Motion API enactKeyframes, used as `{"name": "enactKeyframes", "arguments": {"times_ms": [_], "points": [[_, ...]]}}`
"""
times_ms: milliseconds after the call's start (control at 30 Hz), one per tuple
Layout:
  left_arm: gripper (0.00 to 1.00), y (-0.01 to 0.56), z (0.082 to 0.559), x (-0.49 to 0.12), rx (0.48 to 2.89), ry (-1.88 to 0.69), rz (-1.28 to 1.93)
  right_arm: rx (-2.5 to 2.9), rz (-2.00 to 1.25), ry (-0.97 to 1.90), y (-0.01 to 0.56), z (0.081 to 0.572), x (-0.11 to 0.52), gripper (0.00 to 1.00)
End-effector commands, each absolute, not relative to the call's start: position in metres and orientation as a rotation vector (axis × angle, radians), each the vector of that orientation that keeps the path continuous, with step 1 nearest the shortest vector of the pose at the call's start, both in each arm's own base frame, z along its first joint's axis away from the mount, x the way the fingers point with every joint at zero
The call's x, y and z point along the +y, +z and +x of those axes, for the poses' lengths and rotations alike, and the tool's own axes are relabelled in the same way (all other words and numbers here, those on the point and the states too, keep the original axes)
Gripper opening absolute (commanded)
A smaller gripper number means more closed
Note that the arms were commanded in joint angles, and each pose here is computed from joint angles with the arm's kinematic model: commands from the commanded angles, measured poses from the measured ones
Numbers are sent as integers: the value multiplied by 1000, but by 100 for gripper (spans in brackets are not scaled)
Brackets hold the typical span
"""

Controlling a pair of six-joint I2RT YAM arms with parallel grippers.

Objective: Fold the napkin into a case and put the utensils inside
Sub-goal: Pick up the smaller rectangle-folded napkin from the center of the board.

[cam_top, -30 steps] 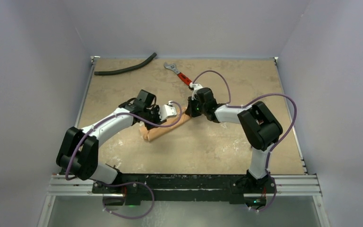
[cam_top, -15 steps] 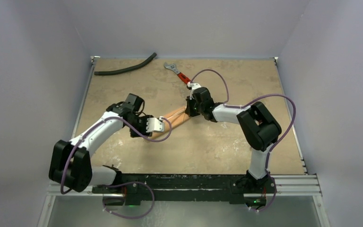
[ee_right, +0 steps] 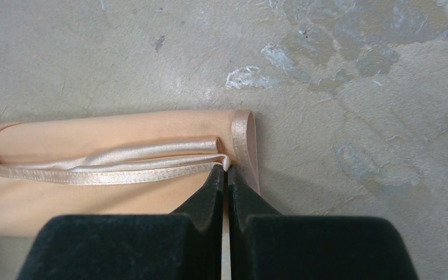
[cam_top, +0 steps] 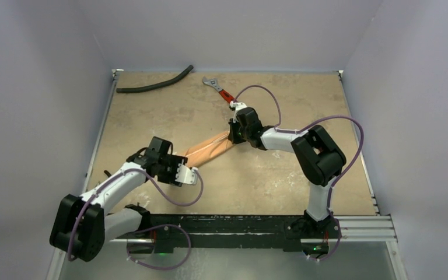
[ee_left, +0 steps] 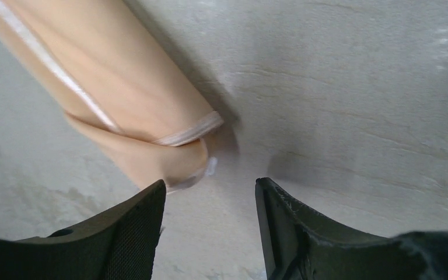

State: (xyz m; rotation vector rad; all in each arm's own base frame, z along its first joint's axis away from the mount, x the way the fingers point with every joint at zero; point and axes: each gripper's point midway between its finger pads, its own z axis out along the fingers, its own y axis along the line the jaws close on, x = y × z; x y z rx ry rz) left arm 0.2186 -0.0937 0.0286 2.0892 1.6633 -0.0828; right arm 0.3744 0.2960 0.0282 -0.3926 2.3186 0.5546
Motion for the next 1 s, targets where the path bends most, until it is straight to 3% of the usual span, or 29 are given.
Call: {"name": "enactKeyframes", "arguments": {"times_ms": [0, 267, 567, 733, 867, 967], "points": [[57, 65, 251, -117, 1329, 80, 2020, 2330, -400, 536, 30, 375, 300, 0], [56, 45, 220, -115, 1147, 90, 2115, 2338, -412, 527, 30, 375, 299, 0], [55, 31, 239, -119, 1199, 55, 2135, 2332, -415, 530, 37, 375, 300, 0], [48, 24, 240, -123, 1221, 7, 2144, 2336, -421, 533, 36, 374, 301, 0], [34, 13, 236, -122, 1220, -39, 2201, 2340, -430, 549, 34, 371, 302, 0], [31, 2, 232, -119, 1221, -74, 2273, 2342, -436, 552, 34, 369, 302, 0]]}}
